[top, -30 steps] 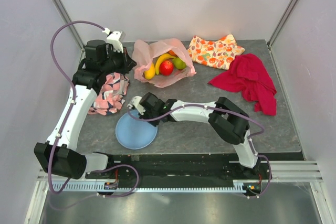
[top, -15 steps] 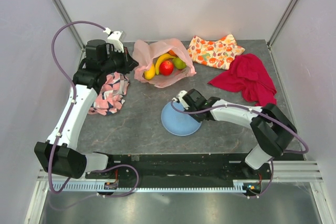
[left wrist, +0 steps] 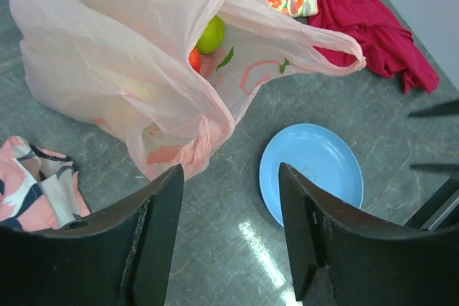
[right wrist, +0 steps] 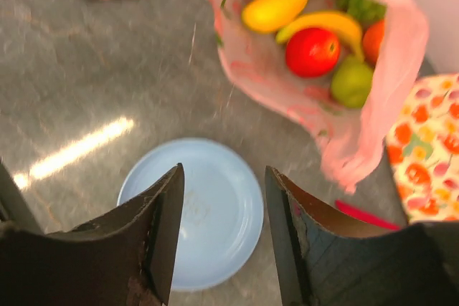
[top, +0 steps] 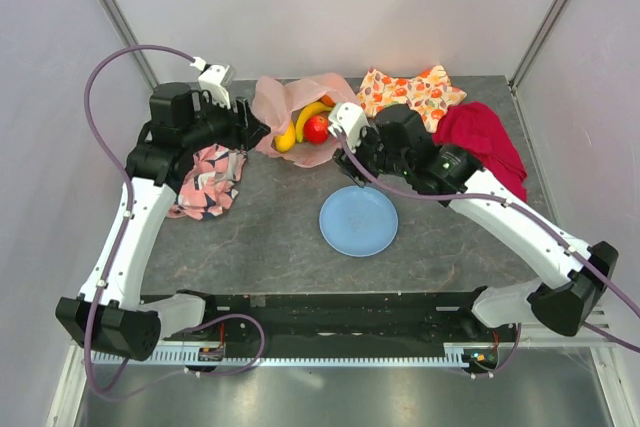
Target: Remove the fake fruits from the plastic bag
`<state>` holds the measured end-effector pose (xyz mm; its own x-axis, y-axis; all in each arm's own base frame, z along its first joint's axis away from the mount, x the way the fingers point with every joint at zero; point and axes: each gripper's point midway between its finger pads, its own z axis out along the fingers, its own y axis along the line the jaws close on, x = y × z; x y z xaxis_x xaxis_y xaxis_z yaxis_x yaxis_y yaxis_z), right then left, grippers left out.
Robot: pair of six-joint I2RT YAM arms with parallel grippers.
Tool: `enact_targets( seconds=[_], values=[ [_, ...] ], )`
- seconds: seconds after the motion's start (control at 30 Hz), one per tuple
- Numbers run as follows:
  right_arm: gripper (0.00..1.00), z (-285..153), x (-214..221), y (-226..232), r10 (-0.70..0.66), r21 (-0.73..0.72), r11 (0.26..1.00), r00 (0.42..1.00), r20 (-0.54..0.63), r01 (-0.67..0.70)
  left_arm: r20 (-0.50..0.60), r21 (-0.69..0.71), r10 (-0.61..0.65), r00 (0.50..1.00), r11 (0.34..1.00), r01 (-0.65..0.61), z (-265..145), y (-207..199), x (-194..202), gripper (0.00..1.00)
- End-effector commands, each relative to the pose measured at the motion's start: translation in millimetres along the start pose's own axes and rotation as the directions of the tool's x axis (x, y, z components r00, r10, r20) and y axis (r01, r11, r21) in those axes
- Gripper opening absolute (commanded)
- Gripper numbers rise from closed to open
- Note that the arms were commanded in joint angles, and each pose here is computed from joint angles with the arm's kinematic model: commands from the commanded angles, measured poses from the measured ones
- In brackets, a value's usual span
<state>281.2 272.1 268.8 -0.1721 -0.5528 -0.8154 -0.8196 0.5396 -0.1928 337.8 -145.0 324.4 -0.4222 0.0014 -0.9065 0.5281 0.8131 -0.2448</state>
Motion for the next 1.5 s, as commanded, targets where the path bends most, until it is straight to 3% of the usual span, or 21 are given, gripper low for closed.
enact_targets(
  seconds=[0.0,0.2,0.43,0.53,0.57,0.67,0.9,1.07,1.2,1.37,1.47],
  values=[
    [0.57,53,-1,-10,0.001,0.007,1.000,0.999,-0.037,-0.001,-0.025,0.029,0.104,0.994,0.994,-0.103,-2,-1,10,0.64],
    [0.56,124,9,-88,0.164,0.160,0.975,0.984,-0.068,-0.151,-0.103,0.056,0.148,0.984,0.988,-0.143,34,8,24,0.63],
    [0.54,150,42,-156,0.240,0.297,0.933,0.966,-0.092,-0.203,-0.148,0.123,0.204,0.968,0.975,-0.187,71,-1,34,0.58],
    [0.55,147,56,-151,0.245,0.298,0.933,0.962,-0.123,-0.199,-0.185,0.164,0.250,0.950,0.961,-0.221,71,-14,51,0.48],
    [0.54,146,60,-148,0.252,0.299,0.932,0.959,-0.129,-0.205,-0.211,0.172,0.255,0.944,0.960,-0.221,71,-18,64,0.32],
    [0.55,127,71,-142,0.259,0.318,0.926,0.955,-0.144,-0.203,-0.261,0.152,0.259,0.930,0.962,-0.225,61,-16,84,0.02],
    [0.56,67,118,-130,0.205,0.390,0.916,0.944,-0.257,-0.092,-0.189,0.167,0.174,0.966,0.976,-0.143,0,-45,66,0.02],
    [0.56,59,96,-104,0.168,0.245,0.962,0.968,-0.188,-0.120,-0.192,0.143,0.104,0.976,0.987,-0.077,-8,-43,78,0.02],
    [0.54,73,30,-79,0.146,0.044,0.989,0.988,-0.046,-0.144,-0.237,0.134,0.063,0.969,0.990,-0.032,9,-36,92,0.02],
    [0.49,95,6,-36,0.065,-0.177,0.982,0.998,-0.027,-0.068,-0.234,0.051,-0.049,0.971,0.997,0.063,27,-23,89,0.02],
    [0.45,104,17,-17,0.051,-0.241,0.968,0.996,-0.070,-0.066,-0.217,-0.016,-0.088,0.972,0.996,0.087,31,-13,83,0.02]
  ],
)
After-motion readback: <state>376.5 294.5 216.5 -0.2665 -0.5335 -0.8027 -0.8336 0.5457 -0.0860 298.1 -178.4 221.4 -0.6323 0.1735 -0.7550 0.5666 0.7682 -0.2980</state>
